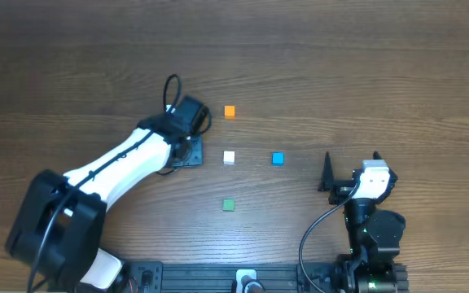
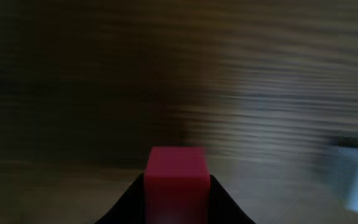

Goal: Stack Cubes

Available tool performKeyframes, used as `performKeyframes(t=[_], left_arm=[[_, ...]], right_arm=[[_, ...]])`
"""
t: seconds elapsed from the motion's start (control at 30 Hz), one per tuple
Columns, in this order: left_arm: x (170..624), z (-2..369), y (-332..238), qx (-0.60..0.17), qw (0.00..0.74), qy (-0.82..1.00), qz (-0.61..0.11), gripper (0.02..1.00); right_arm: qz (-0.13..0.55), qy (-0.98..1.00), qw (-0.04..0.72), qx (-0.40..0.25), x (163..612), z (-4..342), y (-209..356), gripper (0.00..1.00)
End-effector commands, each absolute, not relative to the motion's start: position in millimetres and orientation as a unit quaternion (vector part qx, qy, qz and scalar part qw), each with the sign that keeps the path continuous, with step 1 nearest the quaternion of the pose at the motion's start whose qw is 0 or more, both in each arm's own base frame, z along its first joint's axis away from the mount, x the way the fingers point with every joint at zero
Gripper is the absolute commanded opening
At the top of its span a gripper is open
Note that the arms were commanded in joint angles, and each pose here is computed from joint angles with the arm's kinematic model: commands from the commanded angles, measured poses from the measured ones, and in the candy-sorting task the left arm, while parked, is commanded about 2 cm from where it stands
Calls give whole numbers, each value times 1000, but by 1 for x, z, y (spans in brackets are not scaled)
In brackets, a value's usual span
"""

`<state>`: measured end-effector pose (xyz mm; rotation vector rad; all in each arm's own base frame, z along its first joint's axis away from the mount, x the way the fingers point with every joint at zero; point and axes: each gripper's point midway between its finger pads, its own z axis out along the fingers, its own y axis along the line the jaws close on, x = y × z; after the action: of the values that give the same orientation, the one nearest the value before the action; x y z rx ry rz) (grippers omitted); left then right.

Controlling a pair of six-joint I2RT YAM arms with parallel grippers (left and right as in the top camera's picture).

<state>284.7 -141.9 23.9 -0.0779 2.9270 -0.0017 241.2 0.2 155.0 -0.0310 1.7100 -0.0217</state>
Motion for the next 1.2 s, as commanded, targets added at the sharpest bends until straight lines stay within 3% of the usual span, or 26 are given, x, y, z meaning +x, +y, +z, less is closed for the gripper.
performKeyframes(t=[0.03, 0.23, 0.77, 1.2], left_arm=[[291, 94, -174, -73, 166, 983, -23, 40], [279, 121, -215, -65, 175, 981, -43, 38], [273, 70, -244, -44, 148, 988, -12, 40], [283, 53, -248, -47, 150, 988, -7, 45]], right_arm=[[-9, 755, 656, -17, 241, 153, 1, 993], [-9, 755, 656, -17, 241, 153, 1, 991], [-9, 755, 656, -17, 241, 153, 1, 993], [-9, 755, 656, -17, 241, 153, 1, 991]])
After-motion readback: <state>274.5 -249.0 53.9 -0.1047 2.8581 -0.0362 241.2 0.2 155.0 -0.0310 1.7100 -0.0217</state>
